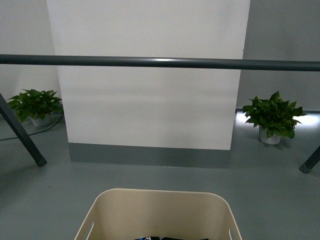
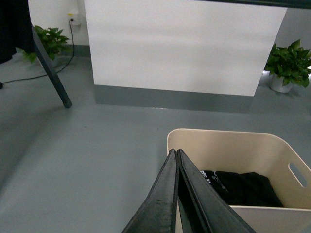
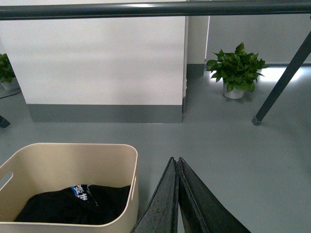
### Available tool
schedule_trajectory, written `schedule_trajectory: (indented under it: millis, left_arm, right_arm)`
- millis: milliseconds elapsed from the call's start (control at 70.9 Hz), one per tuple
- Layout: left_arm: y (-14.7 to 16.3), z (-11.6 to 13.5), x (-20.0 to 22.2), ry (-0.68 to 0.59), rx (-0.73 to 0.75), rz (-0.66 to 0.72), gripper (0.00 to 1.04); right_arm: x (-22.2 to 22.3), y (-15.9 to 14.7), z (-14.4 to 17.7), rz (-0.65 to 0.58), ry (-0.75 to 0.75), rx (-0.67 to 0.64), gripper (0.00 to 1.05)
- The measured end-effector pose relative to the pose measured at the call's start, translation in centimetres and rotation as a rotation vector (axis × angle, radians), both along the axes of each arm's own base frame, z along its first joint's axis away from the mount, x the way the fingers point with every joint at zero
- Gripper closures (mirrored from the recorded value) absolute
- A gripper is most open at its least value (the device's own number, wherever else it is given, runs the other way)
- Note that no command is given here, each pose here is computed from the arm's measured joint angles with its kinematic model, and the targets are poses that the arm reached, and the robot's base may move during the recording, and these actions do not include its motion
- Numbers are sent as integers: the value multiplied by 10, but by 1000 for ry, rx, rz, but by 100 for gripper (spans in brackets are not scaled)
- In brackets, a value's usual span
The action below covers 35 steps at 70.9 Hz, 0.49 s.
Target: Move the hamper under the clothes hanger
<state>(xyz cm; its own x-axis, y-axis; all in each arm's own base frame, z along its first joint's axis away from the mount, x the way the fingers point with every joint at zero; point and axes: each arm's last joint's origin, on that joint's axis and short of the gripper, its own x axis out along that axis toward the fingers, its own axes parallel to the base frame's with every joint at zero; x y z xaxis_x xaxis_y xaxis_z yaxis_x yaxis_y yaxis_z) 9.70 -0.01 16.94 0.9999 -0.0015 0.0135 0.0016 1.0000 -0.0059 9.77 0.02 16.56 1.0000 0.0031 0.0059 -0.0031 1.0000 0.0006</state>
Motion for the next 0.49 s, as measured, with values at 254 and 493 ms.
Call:
schedule_trajectory:
  millis: [254,493]
  left_arm:
    - [0,0,0,-1,0,0,85]
    - [0,0,0,-1,0,0,42]
  right_arm:
    - [0,0,0,0,2,-1,86]
    - [0,0,0,0,2,-1,44]
